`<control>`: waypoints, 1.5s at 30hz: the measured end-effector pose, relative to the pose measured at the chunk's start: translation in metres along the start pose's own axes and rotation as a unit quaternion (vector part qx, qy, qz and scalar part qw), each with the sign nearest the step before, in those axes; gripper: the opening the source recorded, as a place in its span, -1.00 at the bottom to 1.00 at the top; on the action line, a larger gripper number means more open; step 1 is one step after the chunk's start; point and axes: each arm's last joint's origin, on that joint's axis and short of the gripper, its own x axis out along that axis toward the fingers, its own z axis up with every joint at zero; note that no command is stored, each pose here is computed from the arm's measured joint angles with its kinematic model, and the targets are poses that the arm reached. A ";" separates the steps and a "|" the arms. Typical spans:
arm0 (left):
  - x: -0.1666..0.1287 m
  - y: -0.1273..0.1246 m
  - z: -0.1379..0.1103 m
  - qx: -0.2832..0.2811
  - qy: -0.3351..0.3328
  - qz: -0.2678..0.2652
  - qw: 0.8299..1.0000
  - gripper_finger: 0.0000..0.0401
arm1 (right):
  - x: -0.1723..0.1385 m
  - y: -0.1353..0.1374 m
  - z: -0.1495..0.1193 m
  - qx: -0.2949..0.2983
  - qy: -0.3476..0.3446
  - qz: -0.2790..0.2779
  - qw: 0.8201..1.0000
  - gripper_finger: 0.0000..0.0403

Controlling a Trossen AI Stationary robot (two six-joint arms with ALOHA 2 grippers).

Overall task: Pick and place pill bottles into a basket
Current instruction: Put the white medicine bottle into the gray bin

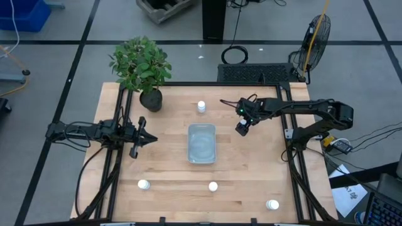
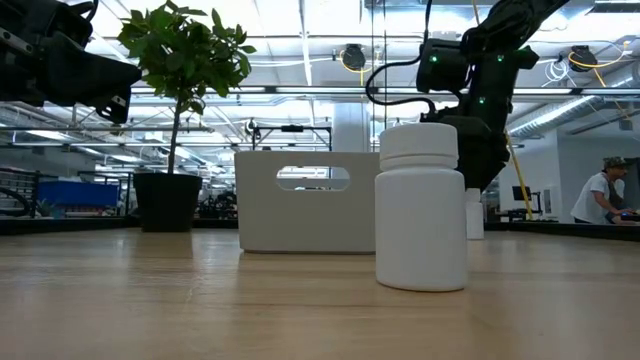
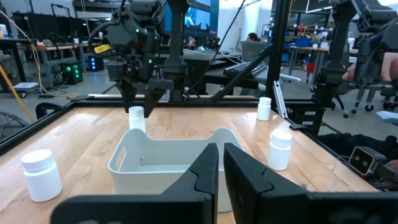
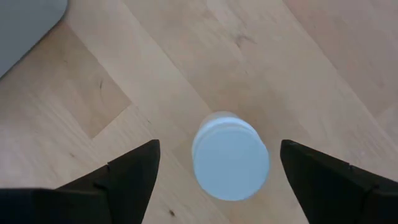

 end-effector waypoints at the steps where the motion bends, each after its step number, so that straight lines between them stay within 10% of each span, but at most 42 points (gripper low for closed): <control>1: 0.000 0.000 0.000 0.000 0.000 0.000 1.000 -0.85 | 0.000 0.000 0.000 0.000 0.000 0.000 1.000 0.56; 25: 0.000 0.000 0.000 0.000 0.000 0.000 1.000 -0.85 | 0.000 -0.001 -0.002 -0.001 0.009 -0.003 1.000 -0.19; 45: 0.000 0.000 0.000 0.000 0.000 0.000 1.000 -0.85 | -0.014 0.003 0.006 -0.001 -0.061 0.037 0.997 -0.23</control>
